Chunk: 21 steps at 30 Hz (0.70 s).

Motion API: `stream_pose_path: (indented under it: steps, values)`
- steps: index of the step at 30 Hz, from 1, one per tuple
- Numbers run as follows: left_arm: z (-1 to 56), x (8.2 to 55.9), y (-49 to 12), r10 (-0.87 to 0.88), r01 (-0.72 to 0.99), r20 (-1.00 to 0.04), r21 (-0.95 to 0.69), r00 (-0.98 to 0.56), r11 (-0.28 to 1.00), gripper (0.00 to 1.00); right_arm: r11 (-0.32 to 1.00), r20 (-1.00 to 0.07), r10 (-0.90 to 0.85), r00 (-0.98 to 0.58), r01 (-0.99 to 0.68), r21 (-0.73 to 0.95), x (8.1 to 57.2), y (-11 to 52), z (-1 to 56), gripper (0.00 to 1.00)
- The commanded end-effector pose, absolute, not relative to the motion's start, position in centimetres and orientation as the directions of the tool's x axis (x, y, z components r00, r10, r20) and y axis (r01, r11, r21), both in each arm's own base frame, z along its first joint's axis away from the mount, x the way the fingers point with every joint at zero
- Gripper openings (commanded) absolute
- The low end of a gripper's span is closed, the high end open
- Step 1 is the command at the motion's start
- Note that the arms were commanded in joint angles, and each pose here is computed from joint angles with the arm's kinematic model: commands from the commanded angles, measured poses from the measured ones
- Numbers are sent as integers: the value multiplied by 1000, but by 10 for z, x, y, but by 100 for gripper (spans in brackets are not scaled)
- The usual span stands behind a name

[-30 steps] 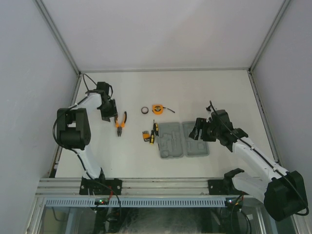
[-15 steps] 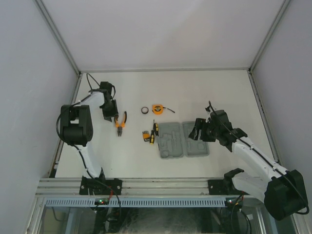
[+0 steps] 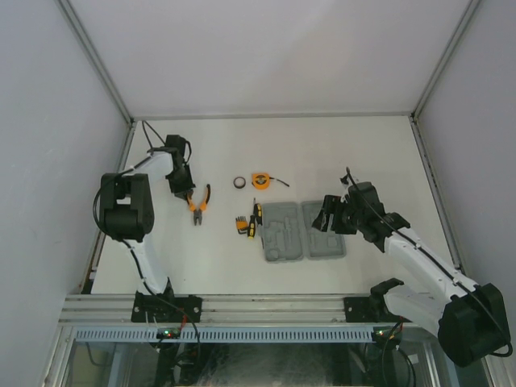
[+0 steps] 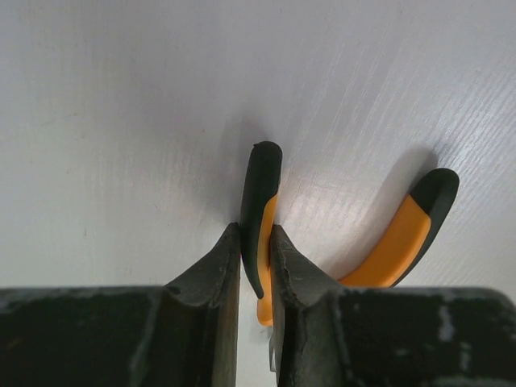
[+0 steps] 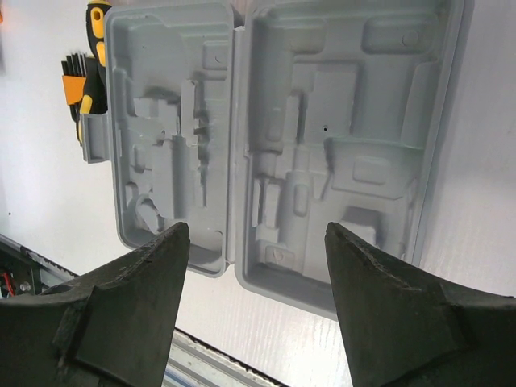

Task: Sort the tools into containers
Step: Pick up the pliers at the center of the board.

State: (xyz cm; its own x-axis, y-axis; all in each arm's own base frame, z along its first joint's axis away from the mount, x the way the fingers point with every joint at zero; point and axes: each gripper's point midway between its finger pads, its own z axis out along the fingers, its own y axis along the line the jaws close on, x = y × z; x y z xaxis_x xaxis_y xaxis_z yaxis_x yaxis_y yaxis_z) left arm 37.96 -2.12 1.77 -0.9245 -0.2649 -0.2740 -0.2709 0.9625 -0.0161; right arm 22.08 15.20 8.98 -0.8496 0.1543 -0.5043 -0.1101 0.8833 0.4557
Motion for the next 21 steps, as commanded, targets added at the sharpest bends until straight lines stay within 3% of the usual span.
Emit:
stream_pose_path:
  steps: [1, 8, 21]
  values:
    - [54, 399, -27, -274, -269, -384, -69, -882, 961, 17, 874, -554, 187, -811, -121, 471, 230, 155, 106, 68]
    - [92, 399, -37, -284, -247, -451, -141, -846, 959, 1, 877, -594, 191, -782, -136, 461, 232, 151, 120, 68]
    - [174, 367, -103, -321, -6, -601, -465, -732, 885, 0, 829, -672, 199, -713, -243, 504, 234, 167, 160, 69]
